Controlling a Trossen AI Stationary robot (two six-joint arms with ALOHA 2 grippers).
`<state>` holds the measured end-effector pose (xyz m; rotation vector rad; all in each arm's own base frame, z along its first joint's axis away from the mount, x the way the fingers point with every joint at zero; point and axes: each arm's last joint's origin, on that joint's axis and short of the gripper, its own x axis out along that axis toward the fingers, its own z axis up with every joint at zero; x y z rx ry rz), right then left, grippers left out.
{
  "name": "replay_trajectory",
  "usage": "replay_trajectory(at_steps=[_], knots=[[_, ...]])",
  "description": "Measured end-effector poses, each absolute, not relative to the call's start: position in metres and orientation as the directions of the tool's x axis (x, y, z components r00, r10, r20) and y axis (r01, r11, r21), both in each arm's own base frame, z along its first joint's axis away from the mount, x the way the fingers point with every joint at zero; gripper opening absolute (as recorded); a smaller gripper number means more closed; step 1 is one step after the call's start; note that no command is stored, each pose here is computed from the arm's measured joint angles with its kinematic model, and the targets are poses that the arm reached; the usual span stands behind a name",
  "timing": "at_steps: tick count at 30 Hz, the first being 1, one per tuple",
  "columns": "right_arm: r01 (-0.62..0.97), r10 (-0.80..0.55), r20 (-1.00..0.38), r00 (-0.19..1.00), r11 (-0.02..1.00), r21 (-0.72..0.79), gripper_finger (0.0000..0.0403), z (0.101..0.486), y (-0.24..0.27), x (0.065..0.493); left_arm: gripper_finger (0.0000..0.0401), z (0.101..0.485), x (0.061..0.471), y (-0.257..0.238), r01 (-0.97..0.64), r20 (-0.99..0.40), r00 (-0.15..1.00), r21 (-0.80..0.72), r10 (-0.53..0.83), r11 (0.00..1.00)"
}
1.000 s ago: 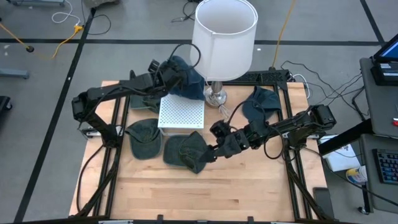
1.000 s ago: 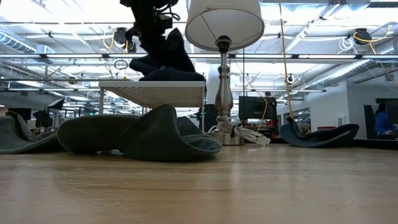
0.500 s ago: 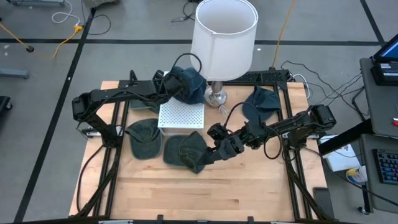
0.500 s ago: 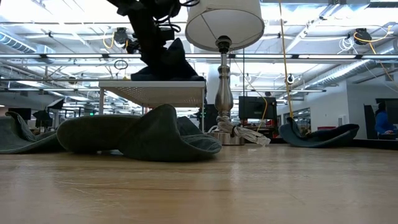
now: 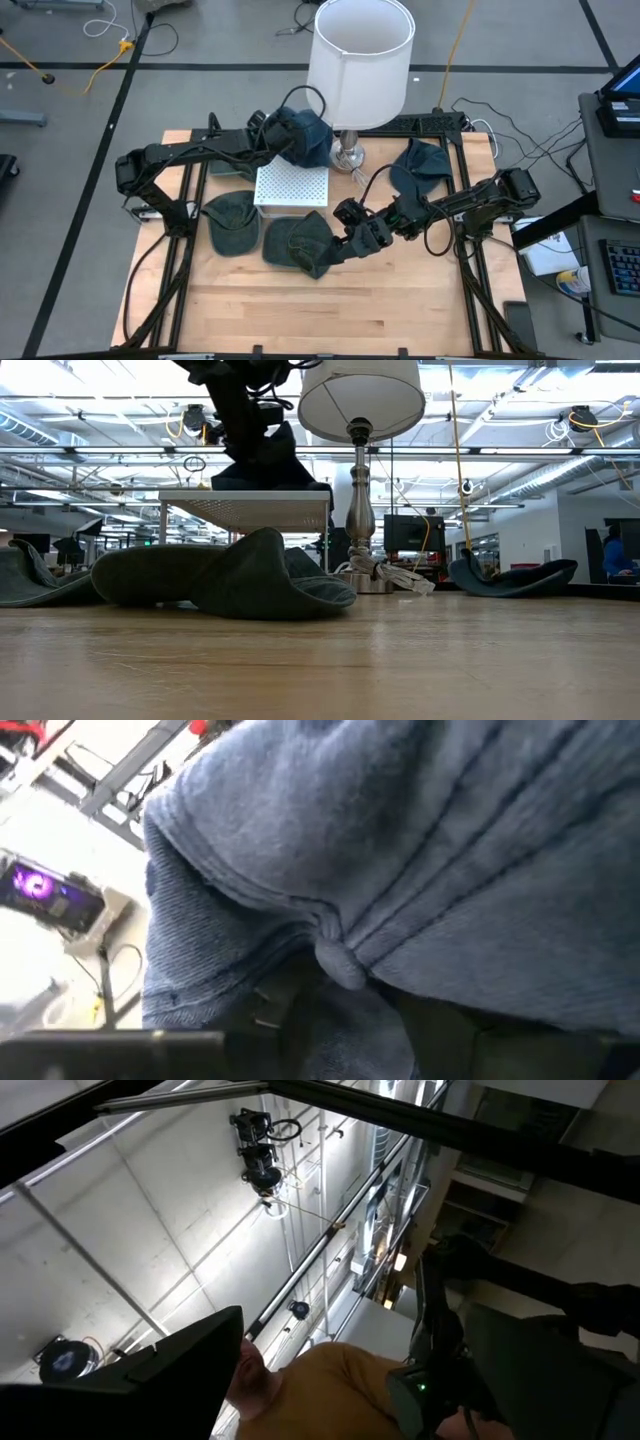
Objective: Pick & Place hat
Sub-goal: Stack the bottom blue cap on the blue cap on the shelf
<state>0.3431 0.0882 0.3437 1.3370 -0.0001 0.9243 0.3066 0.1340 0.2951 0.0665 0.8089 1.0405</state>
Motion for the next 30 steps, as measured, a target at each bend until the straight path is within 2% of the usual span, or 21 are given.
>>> replay_trajectory(at_steps=[8, 13, 20, 30], knots=[[-0.568, 0.568, 0.494, 0.659, -0.054, 0.821, 0.0375, 0.344, 0.088, 0.343, 0.0206, 0.290, 0.306, 0.130, -0.597, -0.658, 0.321, 0.417, 0.681, 0.685], [-0.577, 0.568, 0.494, 0.659, -0.041, 0.816, 0.0375, 0.344, 0.088, 0.343, 0.0222, 0.286, 0.301, 0.126, -0.508, -0.705, 0.269, 0.475, 0.656, 0.719], [-0.578, 0.568, 0.493, 0.658, -0.039, 0.815, 0.0375, 0.344, 0.088, 0.343, 0.0216, 0.286, 0.290, 0.123, -0.425, -0.723, 0.196, 0.546, 0.663, 0.722], [-0.577, 0.589, 0.487, 0.645, -0.043, 0.816, 0.0375, 0.344, 0.089, 0.343, 0.0201, 0.315, 0.271, 0.116, -0.459, -0.687, 0.269, 0.524, 0.675, 0.717]])
